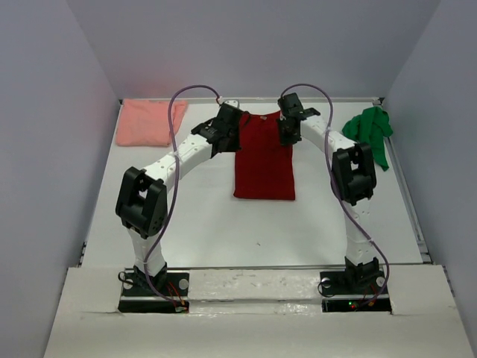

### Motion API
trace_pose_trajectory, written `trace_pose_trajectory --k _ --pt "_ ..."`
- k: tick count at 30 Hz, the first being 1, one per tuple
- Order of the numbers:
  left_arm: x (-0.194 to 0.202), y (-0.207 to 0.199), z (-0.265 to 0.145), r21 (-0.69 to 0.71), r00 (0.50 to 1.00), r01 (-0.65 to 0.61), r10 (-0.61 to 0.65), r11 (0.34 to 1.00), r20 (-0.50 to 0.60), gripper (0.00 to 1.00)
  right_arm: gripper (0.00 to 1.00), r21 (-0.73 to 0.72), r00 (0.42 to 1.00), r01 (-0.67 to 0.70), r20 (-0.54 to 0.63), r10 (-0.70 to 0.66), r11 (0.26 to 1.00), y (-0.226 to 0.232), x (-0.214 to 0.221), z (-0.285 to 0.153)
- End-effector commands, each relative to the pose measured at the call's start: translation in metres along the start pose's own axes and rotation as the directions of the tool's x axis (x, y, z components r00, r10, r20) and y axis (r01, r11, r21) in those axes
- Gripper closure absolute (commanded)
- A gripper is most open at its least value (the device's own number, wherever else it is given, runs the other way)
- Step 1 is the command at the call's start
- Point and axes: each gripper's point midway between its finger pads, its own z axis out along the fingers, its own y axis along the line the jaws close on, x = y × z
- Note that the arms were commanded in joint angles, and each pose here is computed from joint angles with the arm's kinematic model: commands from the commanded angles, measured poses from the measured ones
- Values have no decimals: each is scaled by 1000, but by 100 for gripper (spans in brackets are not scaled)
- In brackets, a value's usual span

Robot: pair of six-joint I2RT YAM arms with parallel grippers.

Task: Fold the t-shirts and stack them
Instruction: Fold the tshirt

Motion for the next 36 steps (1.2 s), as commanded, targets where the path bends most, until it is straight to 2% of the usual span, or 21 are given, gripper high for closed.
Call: trace_pose_trajectory --k 1,3,6,7,8,9,10,11,12,14,15,16,18,19,21,26,31,36 --pt "-4 1 -12 -1 999 6 -6 1000 40 100 99 11 964 -10 266 6 1000 -11 -85 -105" --pt "1 0 -13 3 999 6 -6 1000 34 100 95 4 962 -30 272 27 1000 -13 -82 -120" --pt "10 -5 -15 26 1000 1 -2 1000 21 100 89 -31 976 -59 207 64 998 -10 -55 -129" --pt "13 -7 -15 35 1000 -3 3 999 14 100 85 -29 980 -69 183 73 997 -11 -44 -130" --pt "21 -13 -16 61 1000 -15 15 998 -7 100 77 -44 985 -84 145 90 995 -11 -22 -131" --pt "24 -15 -17 74 1000 -22 23 997 -13 100 44 -60 986 -93 130 101 994 -10 -9 -132" --pt "27 -16 -18 81 999 -31 33 996 -22 100 33 -87 988 -98 112 108 991 -7 4 -133" --pt "33 -14 -20 77 999 -31 34 997 -33 100 28 -141 992 -99 60 108 985 1 33 -122" --pt "36 -11 -21 64 999 -26 28 998 -38 94 25 -183 992 -102 48 113 978 7 44 -126" --pt "43 -6 -23 47 998 -12 14 999 -54 84 24 -240 989 -114 67 133 964 13 53 -140" --pt "45 -3 -24 42 998 -10 12 999 -55 75 24 -268 989 -117 52 136 956 16 62 -142" --pt "54 -2 -26 49 997 -10 13 999 -70 55 24 -277 989 -127 36 142 953 16 79 -142" --pt "68 -1 -29 89 995 6 4 996 -103 36 24 -309 988 -148 -7 154 939 19 105 -144" --pt "68 -1 -28 119 995 28 -16 993 -97 33 24 -363 987 -155 -15 161 919 28 109 -147" --pt "88 0 -31 185 986 76 -47 980 -158 30 24 -427 982 -183 -40 184 886 39 119 -154" --pt "102 10 -31 224 982 100 -60 970 -179 26 24 -536 976 -203 -47 211 820 53 138 -171" --pt "114 7 -29 291 973 130 -66 948 -219 25 24 -529 974 -215 -60 217 821 51 147 -169" --pt "124 -5 -26 375 955 194 -87 906 -283 25 24 -464 968 -247 -75 240 851 39 157 -154"
